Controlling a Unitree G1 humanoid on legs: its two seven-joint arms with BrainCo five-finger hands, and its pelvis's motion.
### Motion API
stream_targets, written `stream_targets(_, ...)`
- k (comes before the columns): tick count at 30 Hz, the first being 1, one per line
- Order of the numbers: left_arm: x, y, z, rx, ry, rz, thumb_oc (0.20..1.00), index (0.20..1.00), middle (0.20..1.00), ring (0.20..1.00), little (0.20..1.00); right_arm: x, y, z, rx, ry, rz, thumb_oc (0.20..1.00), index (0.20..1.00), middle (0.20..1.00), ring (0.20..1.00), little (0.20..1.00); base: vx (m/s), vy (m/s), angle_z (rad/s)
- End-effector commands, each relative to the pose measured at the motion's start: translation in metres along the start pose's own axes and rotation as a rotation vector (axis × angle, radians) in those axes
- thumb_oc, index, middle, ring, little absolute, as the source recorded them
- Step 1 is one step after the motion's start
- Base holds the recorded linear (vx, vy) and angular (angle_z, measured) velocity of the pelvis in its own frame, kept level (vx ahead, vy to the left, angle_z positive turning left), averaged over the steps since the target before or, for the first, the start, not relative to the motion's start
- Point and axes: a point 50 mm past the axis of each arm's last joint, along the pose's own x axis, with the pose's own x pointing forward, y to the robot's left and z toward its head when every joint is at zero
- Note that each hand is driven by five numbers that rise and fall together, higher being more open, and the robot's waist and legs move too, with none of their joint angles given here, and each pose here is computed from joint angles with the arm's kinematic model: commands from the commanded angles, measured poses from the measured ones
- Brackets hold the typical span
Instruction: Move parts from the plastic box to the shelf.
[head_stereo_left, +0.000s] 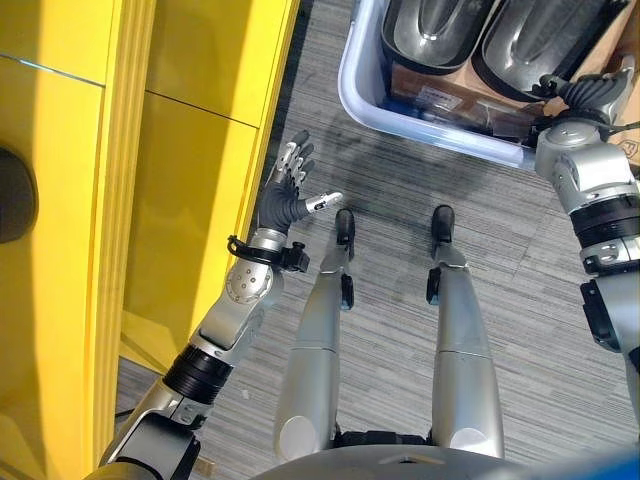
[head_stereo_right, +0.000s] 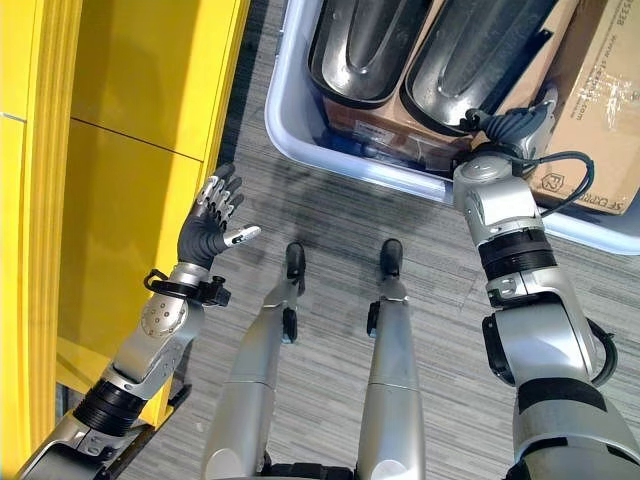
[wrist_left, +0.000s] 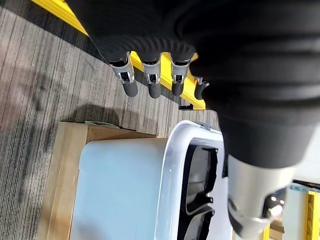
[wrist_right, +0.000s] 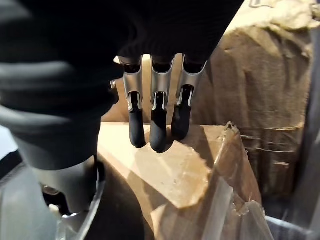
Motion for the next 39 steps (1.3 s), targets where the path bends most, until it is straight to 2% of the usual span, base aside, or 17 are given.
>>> stream_targets(1, -0.001, 0.005, 0.011, 0.011, -0.060, 0.011, 1.000, 1.000, 1.000, 1.000, 1.000, -0.010, 0.021, -0.028, -0.003, 0.129, 0.122, 1.000, 1.000, 1.000, 1.000, 1.000, 0.00, 0.000, 0.00)
stream_targets(11, -0.002, 0.002, 0.009, 0.008, -0.050, -0.003, 1.000, 1.000, 1.000, 1.000, 1.000, -0.002, 0.015, -0.024, -0.023, 0.164, 0.083, 1.000, 1.000, 1.000, 1.000, 1.000, 0.01, 0.003, 0.00)
stream_targets(17, -0.004, -0.002, 0.008, -0.002, -0.045, -0.015, 1.000, 1.000, 1.000, 1.000, 1.000, 0.005, 0.006, -0.024, -0.161, 0.139, 0.014, 1.000, 1.000, 1.000, 1.000, 1.000, 0.00, 0.000, 0.00)
stream_targets(21, -0.007, -0.003, 0.006, -0.010, -0.041, -0.027, 1.000, 1.000, 1.000, 1.000, 1.000, 0.014, -0.008, -0.019, -0.332, 0.076, -0.071, 1.000, 1.000, 1.000, 1.000, 1.000, 0.01, -0.001, 0.00)
stream_targets(22, -0.009, -0.004, 0.003, -0.011, -0.029, -0.029, 1.000, 1.000, 1.000, 1.000, 1.000, 0.015, -0.009, -0.023, -0.349, 0.082, -0.069, 0.576, 0.576, 0.576, 0.576, 0.576, 0.00, 0.000, 0.00)
stream_targets(23, -0.008, -0.003, 0.006, -0.008, -0.042, -0.028, 1.000, 1.000, 1.000, 1.000, 1.000, 0.015, -0.010, -0.018, -0.342, 0.075, -0.072, 0.448, 0.448, 0.448, 0.448, 0.448, 0.00, 0.000, 0.00)
stream_targets(24, -0.009, -0.003, 0.005, -0.008, -0.042, -0.029, 1.000, 1.000, 1.000, 1.000, 1.000, 0.016, -0.010, -0.018, -0.352, 0.079, -0.065, 0.200, 0.200, 0.200, 0.200, 0.200, -0.04, 0.002, 0.06)
stream_targets(30, -0.016, -0.005, -0.002, -0.028, -0.023, -0.046, 1.000, 1.000, 1.000, 1.000, 1.000, 0.018, -0.012, -0.027, -0.471, 0.094, -0.078, 0.200, 0.200, 0.200, 0.200, 0.200, 0.02, -0.005, 0.04)
stream_targets(39, -0.019, -0.004, -0.003, -0.028, -0.019, -0.059, 1.000, 1.000, 1.000, 1.000, 1.000, 0.023, -0.018, -0.028, -0.500, 0.097, -0.126, 0.200, 0.200, 0.200, 0.200, 0.200, 0.00, 0.000, 0.00)
